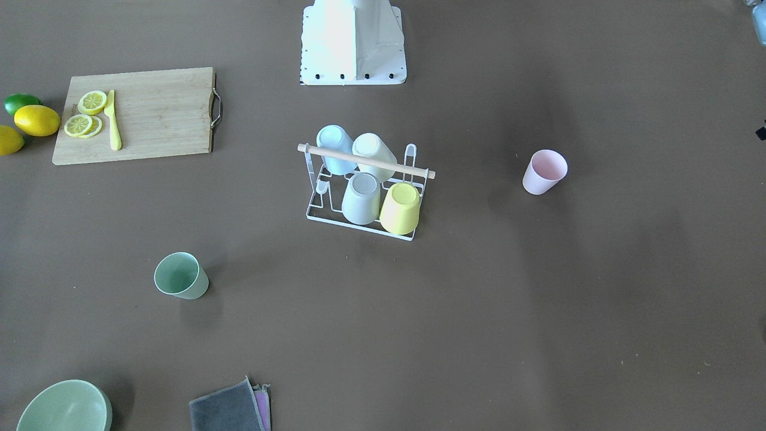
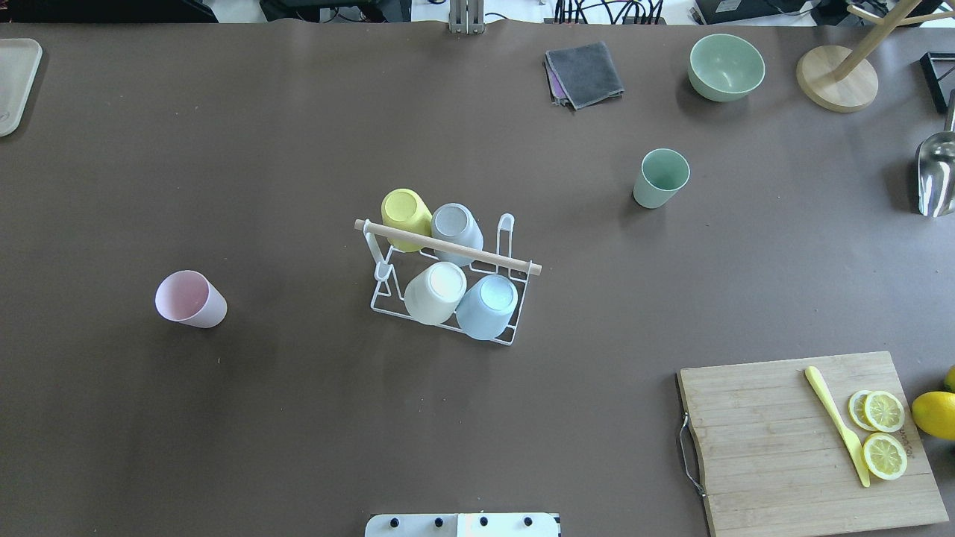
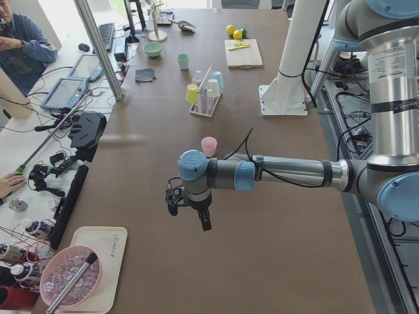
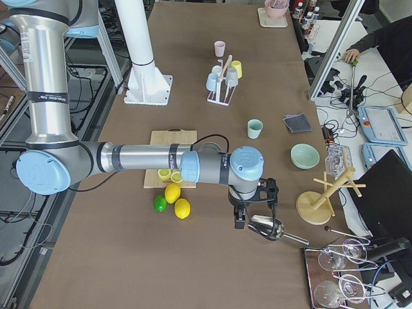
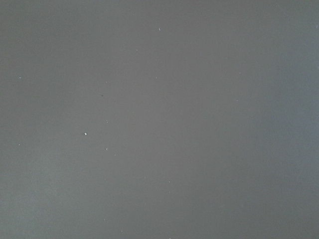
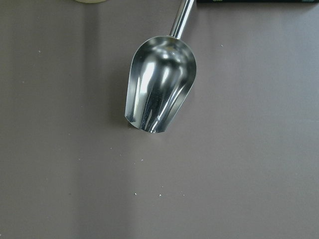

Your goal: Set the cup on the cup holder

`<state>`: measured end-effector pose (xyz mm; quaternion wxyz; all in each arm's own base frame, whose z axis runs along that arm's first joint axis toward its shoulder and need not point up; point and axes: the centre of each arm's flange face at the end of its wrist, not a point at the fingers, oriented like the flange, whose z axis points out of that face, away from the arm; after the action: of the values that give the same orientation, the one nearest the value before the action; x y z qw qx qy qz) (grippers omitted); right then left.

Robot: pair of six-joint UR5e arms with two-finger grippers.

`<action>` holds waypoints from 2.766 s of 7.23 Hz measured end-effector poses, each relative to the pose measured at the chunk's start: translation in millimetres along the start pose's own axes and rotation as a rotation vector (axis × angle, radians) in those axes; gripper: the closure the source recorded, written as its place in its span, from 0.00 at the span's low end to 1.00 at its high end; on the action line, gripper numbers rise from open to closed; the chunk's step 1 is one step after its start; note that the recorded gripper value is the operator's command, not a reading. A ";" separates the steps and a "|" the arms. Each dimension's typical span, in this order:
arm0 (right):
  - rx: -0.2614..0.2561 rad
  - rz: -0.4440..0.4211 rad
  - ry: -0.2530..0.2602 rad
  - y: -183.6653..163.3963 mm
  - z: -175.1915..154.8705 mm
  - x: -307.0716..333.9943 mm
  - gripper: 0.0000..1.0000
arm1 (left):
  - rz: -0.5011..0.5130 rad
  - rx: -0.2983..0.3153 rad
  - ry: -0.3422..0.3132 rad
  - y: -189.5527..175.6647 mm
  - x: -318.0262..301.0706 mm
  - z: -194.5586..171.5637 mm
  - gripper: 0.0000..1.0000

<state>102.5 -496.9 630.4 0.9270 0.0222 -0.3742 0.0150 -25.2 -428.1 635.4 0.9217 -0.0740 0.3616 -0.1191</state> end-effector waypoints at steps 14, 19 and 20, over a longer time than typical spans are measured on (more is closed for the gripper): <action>0.004 0.008 -0.001 2.5 -2.5 3.9 0.00 | 0.013 0.015 0.005 -3.7 9.2 -7.2 0.01; 0.007 0.021 -0.014 6.0 -3.5 8.1 0.00 | 0.011 0.013 0.004 -4.6 9.0 -6.0 0.01; 0.009 0.027 -0.021 7.7 -4.7 9.8 0.00 | 0.011 0.013 0.003 -4.6 8.9 -5.7 0.01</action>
<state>112.4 -488.8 634.1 0.9226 0.0214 -0.3841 0.0287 -23.6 -435.2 626.5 0.9222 -0.0661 0.3628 -0.1165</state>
